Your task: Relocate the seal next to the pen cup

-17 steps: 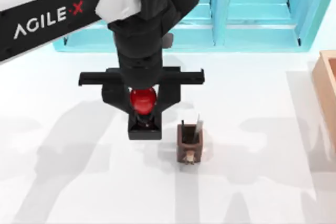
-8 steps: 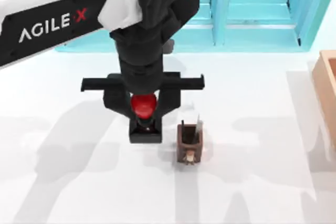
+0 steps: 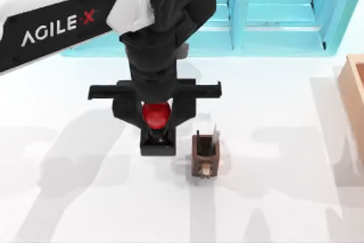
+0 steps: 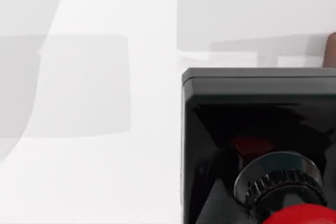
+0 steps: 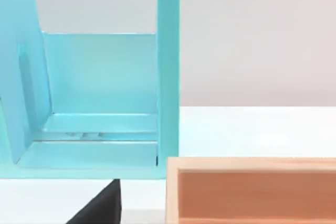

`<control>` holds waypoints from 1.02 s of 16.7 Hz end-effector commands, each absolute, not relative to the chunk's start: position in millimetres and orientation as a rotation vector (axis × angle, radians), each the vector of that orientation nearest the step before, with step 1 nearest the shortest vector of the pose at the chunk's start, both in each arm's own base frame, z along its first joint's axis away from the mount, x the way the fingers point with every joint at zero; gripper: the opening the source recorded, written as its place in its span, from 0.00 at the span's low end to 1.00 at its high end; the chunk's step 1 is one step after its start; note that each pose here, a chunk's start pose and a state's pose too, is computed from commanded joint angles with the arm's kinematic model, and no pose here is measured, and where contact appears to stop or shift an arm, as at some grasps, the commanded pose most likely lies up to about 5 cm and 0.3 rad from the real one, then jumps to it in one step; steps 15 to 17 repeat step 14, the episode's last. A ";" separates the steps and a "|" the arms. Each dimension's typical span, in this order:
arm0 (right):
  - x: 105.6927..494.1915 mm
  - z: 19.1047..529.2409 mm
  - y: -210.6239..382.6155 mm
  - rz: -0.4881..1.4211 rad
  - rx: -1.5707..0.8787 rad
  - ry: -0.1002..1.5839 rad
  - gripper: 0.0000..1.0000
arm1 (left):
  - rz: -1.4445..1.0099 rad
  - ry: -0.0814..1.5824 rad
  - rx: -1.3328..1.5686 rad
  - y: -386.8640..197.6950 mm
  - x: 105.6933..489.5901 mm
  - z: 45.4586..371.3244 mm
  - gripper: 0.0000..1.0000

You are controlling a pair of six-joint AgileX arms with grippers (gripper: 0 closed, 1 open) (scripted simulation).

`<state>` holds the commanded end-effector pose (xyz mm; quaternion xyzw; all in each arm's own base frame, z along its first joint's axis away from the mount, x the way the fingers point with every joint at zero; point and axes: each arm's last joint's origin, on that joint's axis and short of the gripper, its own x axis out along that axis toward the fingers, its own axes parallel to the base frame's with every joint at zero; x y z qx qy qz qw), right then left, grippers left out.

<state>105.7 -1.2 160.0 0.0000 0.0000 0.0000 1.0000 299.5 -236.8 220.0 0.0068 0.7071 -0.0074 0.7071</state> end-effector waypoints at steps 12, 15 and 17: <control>105.7 160.0 -1.2 0.000 0.000 0.000 1.00 | -0.016 1.571 0.015 -236.8 299.5 220.0 1.00; 105.7 160.0 -1.2 0.000 0.000 0.000 1.00 | -0.016 1.571 0.015 -236.8 299.5 220.0 1.00; 105.7 160.0 -1.2 0.000 0.000 0.000 1.00 | -0.016 1.571 0.015 -236.8 299.5 220.0 1.00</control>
